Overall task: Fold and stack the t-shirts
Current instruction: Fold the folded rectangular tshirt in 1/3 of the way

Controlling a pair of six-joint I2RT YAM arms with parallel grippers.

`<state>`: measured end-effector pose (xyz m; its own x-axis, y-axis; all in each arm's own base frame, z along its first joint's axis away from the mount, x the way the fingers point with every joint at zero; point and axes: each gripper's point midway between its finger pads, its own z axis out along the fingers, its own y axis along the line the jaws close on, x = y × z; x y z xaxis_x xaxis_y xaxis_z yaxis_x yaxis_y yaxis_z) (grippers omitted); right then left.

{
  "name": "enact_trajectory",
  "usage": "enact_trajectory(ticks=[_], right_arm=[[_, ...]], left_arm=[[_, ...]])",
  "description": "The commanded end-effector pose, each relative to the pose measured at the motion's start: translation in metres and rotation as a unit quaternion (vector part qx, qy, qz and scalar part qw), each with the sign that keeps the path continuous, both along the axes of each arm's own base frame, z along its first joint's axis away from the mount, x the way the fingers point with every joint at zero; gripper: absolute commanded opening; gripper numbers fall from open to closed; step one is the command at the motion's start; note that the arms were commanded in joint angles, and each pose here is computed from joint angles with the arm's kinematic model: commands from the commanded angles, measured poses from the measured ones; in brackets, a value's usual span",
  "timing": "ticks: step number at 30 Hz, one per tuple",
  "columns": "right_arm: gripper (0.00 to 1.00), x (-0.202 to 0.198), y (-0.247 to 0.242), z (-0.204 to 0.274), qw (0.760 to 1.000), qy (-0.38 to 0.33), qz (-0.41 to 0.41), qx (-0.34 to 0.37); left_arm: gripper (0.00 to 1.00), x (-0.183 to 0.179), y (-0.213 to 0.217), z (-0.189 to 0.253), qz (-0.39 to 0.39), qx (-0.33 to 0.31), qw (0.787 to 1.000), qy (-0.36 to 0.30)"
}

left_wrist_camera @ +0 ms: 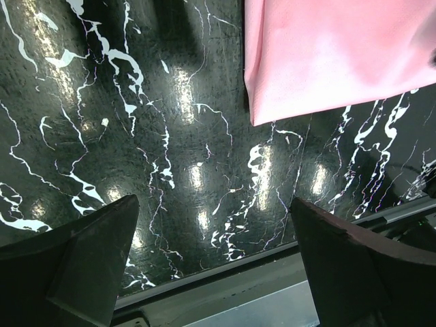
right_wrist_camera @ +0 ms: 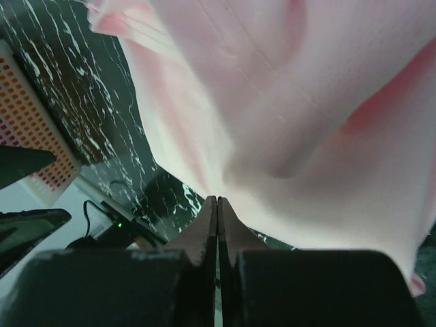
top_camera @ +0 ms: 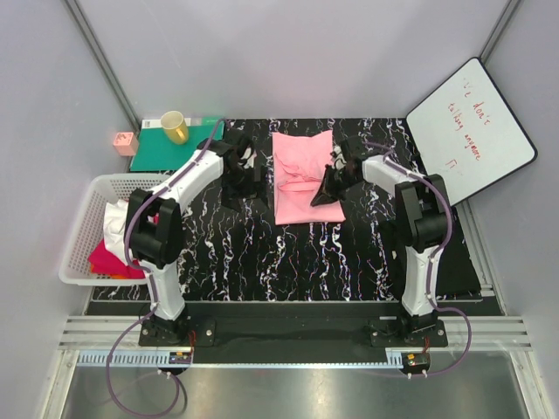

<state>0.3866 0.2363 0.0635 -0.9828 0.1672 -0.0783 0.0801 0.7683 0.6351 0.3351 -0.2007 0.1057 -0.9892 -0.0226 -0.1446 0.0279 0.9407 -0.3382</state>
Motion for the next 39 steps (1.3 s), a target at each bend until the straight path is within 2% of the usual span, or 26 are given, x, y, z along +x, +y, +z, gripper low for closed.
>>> enact_trajectory(ticks=[1, 8, 13, 23, 28, 33, 34, 36, 39], right_arm=[[0.00, 0.012, 0.030, 0.011, 0.995, -0.013, 0.005, 0.095], [0.00, 0.041, 0.042, -0.024, 0.994, 0.007, -0.004, 0.105], [0.00, 0.080, 0.049, -0.022, 0.993, -0.015, -0.022, 0.111], [0.00, 0.166, 0.046, 0.003, 0.987, -0.096, -0.068, 0.106], [0.00, 0.202, 0.023, 0.007, 0.983, -0.143, -0.105, 0.050], [0.00, 0.207, 0.000, 0.036, 0.979, -0.174, -0.097, 0.031], [0.01, 0.198, -0.008, 0.051, 0.979, -0.179, -0.099, 0.023], [0.10, 0.190, -0.028, 0.064, 0.977, -0.182, -0.106, 0.014], [0.11, 0.158, -0.063, 0.072, 0.980, -0.148, -0.135, 0.012]], left_arm=[[0.99, 0.010, 0.004, 0.017, -0.004, -0.005, 0.999, -0.040], [0.99, 0.005, 0.010, 0.013, -0.006, 0.008, 0.999, -0.036], [0.99, -0.001, 0.017, 0.007, -0.006, 0.022, 0.999, -0.029], [0.99, -0.009, 0.021, 0.006, -0.003, 0.024, 0.999, -0.022], [0.99, -0.010, 0.020, 0.002, -0.004, 0.023, 1.000, -0.017], [0.99, -0.006, 0.009, 0.001, -0.008, -0.003, 1.000, -0.017], [0.99, -0.001, 0.005, -0.002, -0.009, -0.014, 1.000, -0.023], [0.99, 0.001, -0.005, -0.007, -0.006, -0.039, 0.999, -0.016], [0.99, 0.009, -0.022, -0.025, 0.004, -0.077, 0.997, 0.004]])
